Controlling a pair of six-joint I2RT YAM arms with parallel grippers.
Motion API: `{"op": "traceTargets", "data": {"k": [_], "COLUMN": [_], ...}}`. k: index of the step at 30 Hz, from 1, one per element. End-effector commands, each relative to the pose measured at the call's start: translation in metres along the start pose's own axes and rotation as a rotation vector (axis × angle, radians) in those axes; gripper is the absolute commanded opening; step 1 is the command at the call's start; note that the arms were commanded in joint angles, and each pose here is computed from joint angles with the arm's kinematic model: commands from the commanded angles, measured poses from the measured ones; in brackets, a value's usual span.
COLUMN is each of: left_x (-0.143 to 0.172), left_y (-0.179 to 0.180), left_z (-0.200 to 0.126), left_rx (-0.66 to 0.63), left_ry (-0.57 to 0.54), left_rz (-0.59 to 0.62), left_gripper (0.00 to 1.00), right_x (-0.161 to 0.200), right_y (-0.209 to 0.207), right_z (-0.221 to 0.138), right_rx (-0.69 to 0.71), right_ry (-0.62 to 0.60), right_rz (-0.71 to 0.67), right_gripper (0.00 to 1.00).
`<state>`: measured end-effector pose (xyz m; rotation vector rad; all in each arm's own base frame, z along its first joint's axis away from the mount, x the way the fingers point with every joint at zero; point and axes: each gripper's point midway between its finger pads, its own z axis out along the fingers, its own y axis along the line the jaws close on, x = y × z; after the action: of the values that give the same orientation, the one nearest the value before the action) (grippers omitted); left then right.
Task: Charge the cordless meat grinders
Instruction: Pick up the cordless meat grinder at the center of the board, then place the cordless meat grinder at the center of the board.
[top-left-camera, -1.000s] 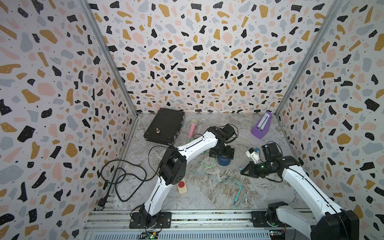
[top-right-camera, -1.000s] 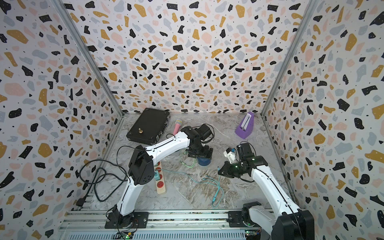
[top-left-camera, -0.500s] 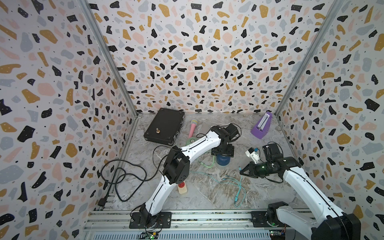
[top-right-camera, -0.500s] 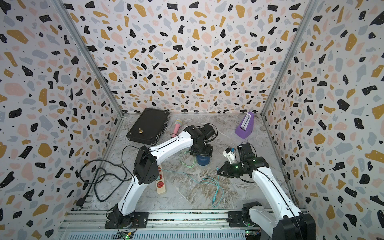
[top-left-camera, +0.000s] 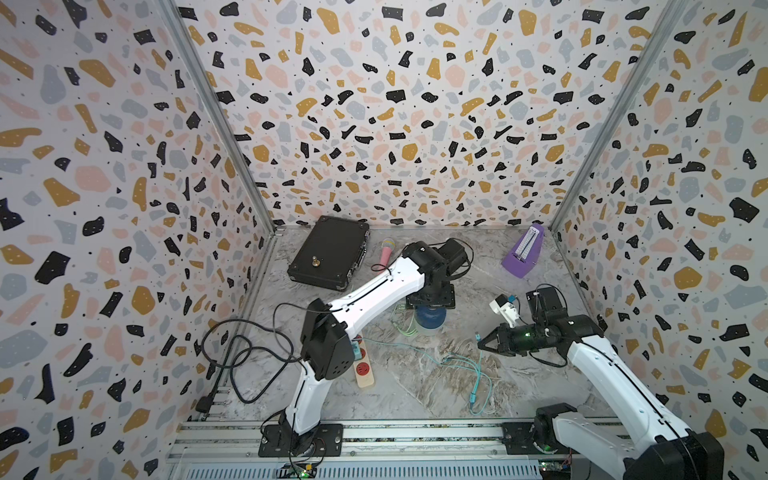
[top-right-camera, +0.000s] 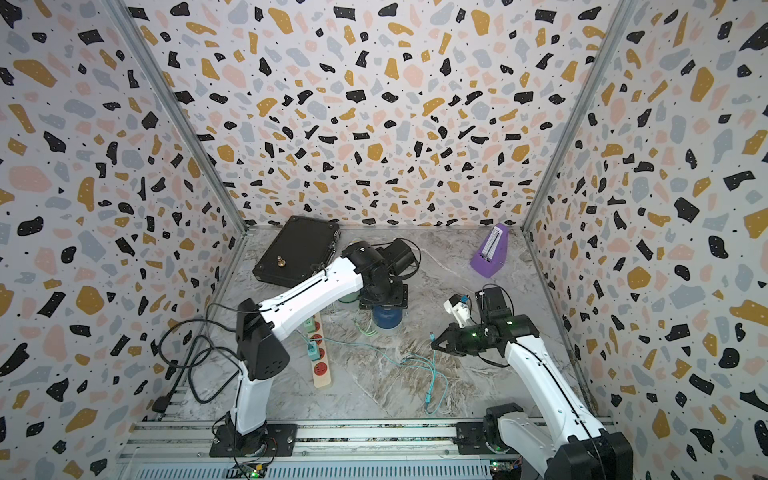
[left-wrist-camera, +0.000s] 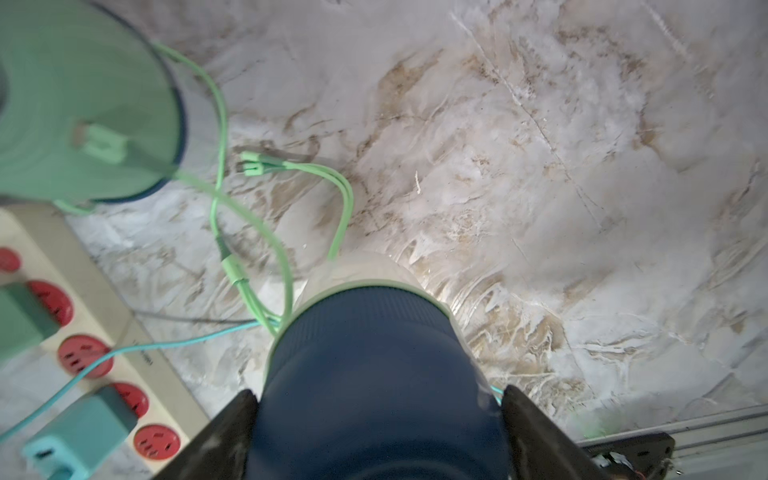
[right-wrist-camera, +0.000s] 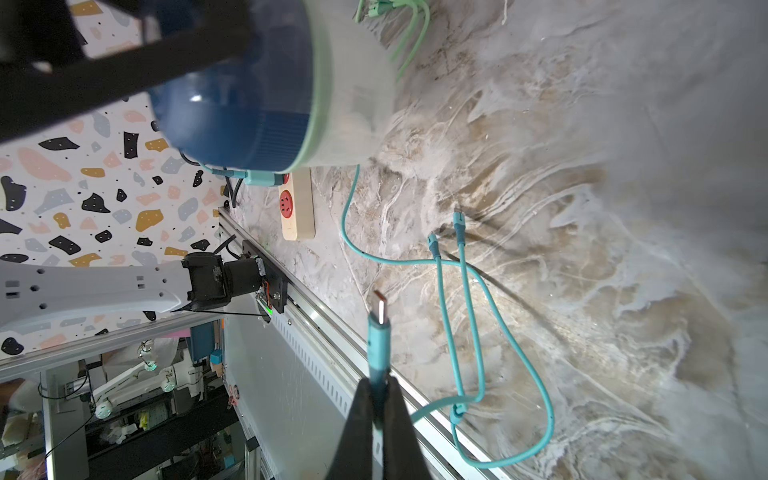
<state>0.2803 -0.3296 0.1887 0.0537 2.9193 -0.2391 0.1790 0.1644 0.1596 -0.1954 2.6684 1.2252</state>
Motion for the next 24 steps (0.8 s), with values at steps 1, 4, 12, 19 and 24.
{"op": "traceTargets", "data": {"k": [1,4,12,19,24], "left_x": [0.014,0.021,0.039,0.006,-0.013], "left_y": [0.018,0.031,0.060,0.100,0.102], "left_z": [-0.020,-0.032,-0.042,-0.021,0.006], "left_rx": [-0.015,-0.021,-0.053,-0.135,-0.112], "left_ry": [-0.009,-0.020,-0.022,-0.086,-0.089], "left_rz": [-0.075,-0.099,-0.118,-0.188,-0.215], "left_gripper": [0.69,0.69,0.68,0.68,0.68], "right_x": [0.002,0.002,0.003,0.005,0.007], "right_y": [0.006,0.009,0.010,0.014,0.019], "right_z": [-0.002,-0.002,-0.002,-0.003,-0.003], "right_rx": [-0.033,-0.044,-0.053,-0.066,-0.080], "right_ry": [-0.005,-0.001,0.007,0.014,0.033], "right_rz": [-0.029,-0.034,-0.032,-0.044,-0.064], "right_gripper": [0.04,0.04,0.04,0.04,0.04]}}
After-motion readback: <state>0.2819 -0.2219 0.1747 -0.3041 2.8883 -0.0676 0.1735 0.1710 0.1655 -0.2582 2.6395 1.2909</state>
